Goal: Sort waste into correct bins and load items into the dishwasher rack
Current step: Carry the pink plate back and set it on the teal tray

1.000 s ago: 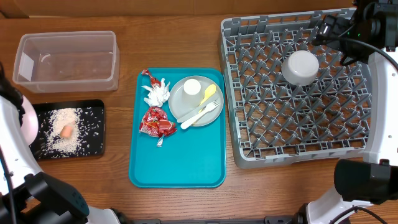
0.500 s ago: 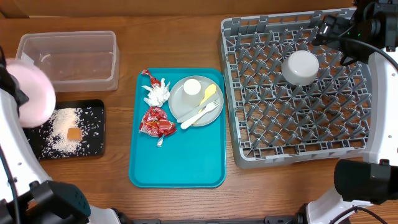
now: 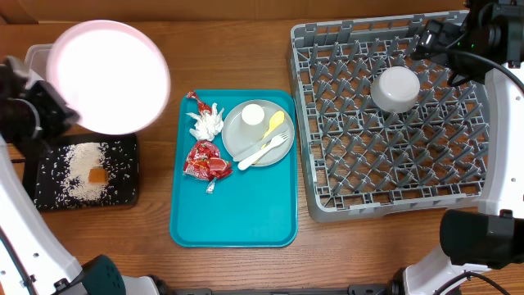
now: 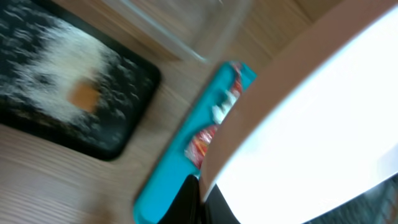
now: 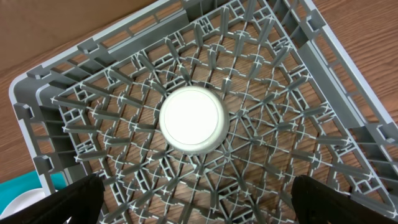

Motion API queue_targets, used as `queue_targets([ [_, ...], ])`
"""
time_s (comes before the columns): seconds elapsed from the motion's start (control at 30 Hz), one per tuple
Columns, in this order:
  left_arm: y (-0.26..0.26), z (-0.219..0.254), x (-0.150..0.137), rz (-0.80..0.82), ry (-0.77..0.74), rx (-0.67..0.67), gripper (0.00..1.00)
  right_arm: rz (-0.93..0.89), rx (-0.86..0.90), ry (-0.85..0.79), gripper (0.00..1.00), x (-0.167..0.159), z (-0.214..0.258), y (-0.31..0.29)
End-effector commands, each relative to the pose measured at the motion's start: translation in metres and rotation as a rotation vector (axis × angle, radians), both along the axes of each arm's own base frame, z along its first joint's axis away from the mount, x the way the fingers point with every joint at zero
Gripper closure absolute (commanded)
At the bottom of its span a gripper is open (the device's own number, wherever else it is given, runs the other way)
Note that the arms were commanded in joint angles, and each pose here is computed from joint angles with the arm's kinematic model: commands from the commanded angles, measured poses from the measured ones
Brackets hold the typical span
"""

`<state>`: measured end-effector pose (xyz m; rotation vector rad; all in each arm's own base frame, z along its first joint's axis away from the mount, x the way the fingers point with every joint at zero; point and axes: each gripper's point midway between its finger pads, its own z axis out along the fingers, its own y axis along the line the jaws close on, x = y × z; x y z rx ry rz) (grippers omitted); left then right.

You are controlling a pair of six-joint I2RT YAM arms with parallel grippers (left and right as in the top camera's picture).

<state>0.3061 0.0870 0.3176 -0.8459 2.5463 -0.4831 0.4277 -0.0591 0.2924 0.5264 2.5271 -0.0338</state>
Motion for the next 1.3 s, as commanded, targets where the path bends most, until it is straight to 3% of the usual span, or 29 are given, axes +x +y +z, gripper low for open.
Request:
queue_targets([
  [0.0,-0.045,0.007,-0.004,-0.192,-0.024,-0.054,0.96,-0.001,-0.01,-0.019,0.0,-0.002,0.008,-0.001],
  [0.27,-0.105,-0.027,-0.012,-0.414,0.111,0.003,0.96,-0.001,-0.01,-0.019,0.0,-0.002,0.008,-0.001],
  [0.67,-0.151,-0.12,-0.063,-0.606,0.448,-0.02,0.96,-0.001,-0.01,-0.019,0.0,-0.002,0.008,-0.001],
  [0.93,-0.161,-0.197,-0.082,-0.6,0.55,-0.074,0.96,-0.001,-0.01,-0.019,0.0,-0.002,0.008,-0.001],
  [1.27,-0.163,-0.252,-0.116,-0.596,0.628,-0.121,0.96,-0.001,-0.01,-0.019,0.0,-0.002,0.008,-0.001],
])
